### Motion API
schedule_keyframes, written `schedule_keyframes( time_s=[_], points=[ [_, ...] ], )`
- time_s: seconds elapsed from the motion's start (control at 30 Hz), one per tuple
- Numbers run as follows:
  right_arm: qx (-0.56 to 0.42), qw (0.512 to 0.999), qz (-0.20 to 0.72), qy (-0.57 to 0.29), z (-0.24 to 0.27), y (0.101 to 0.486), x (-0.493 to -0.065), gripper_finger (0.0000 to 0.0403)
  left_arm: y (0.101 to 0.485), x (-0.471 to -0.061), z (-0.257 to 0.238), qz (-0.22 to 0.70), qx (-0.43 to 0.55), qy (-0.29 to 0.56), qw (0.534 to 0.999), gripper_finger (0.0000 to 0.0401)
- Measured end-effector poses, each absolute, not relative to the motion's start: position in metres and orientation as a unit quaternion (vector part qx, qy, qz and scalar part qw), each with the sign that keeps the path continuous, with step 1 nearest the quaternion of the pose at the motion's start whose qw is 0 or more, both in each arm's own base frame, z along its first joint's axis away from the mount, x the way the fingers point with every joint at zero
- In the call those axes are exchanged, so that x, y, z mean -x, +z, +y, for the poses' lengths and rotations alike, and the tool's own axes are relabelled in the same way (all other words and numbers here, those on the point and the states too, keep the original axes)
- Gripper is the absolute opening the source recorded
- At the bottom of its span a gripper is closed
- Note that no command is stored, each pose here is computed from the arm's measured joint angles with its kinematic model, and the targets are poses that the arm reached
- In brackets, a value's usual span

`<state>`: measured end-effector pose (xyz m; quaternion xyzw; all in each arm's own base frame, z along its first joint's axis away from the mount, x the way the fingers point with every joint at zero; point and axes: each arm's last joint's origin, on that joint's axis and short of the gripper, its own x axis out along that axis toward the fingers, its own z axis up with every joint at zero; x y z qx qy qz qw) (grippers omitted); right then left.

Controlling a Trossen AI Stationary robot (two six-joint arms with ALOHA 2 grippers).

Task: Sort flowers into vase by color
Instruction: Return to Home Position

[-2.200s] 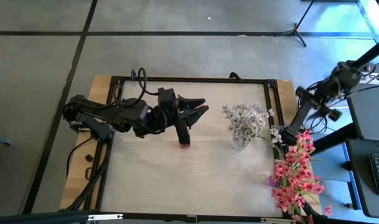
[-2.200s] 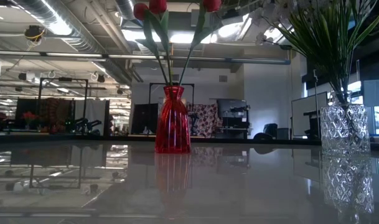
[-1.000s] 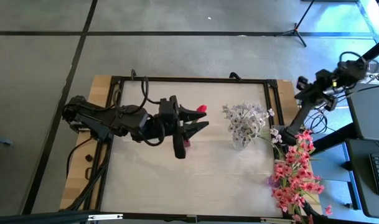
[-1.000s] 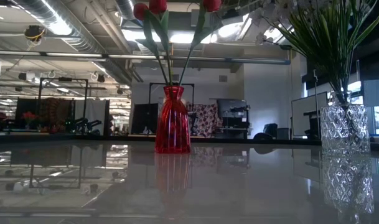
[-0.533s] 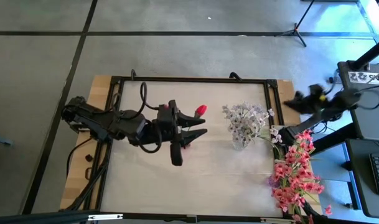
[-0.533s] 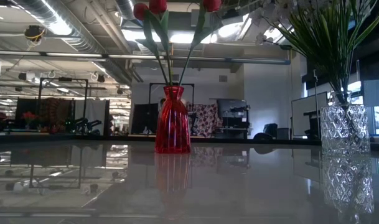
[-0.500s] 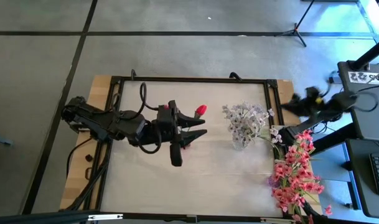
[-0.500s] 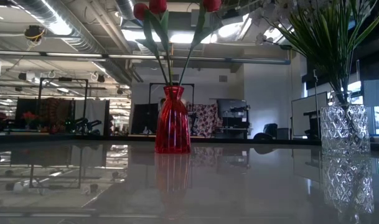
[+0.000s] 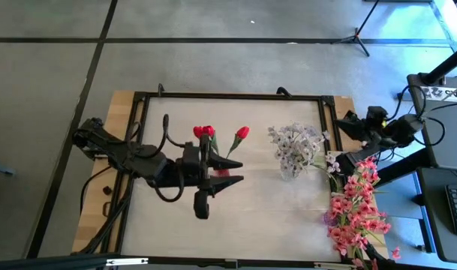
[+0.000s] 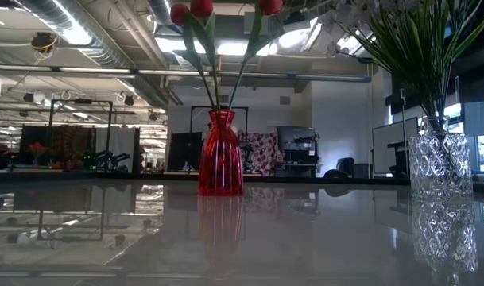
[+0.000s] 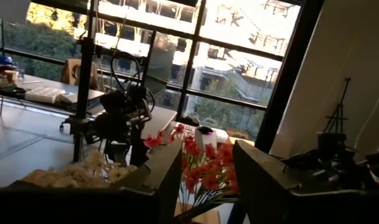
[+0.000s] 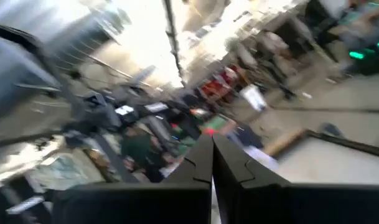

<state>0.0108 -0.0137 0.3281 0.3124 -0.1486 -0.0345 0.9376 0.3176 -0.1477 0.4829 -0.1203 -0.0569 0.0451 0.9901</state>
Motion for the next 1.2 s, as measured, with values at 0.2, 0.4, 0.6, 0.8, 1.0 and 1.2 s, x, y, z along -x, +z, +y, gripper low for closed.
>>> schedule_keyframes(
  time_s=[0.2, 0.4, 0.6, 0.8, 1.0, 1.2],
  points=[
    [-0.312, 0.915, -0.251, 0.049, -0.003, 0.326, -0.024, 0.0, 0.484, -0.316, -0.151, -0.059, 0.119, 0.039, 0.99, 0.0141],
    [-0.319, 0.872, -0.36, 0.088, 0.008, 0.298, -0.039, 0.0, 0.484, -0.316, -0.151, -0.06, 0.12, 0.04, 0.99, 0.0141],
    [-0.342, 0.816, -0.454, 0.103, 0.009, 0.264, -0.041, 0.0, 0.484, -0.316, -0.151, -0.061, 0.12, 0.04, 0.99, 0.0141],
    [-0.33, 0.792, -0.509, 0.07, 0.005, 0.255, -0.035, 0.0, 0.484, -0.317, -0.148, -0.062, 0.12, 0.045, 0.99, 0.0141],
    [-0.254, 0.804, -0.537, -0.011, 0.0, 0.256, -0.032, 0.0, 0.484, -0.321, -0.139, -0.062, 0.107, 0.059, 0.99, 0.0141],
    [-0.187, 0.81, -0.511, -0.22, -0.01, 0.253, -0.03, 0.0, 0.483, -0.325, -0.129, -0.062, 0.116, 0.075, 0.989, 0.0141]
  ],
)
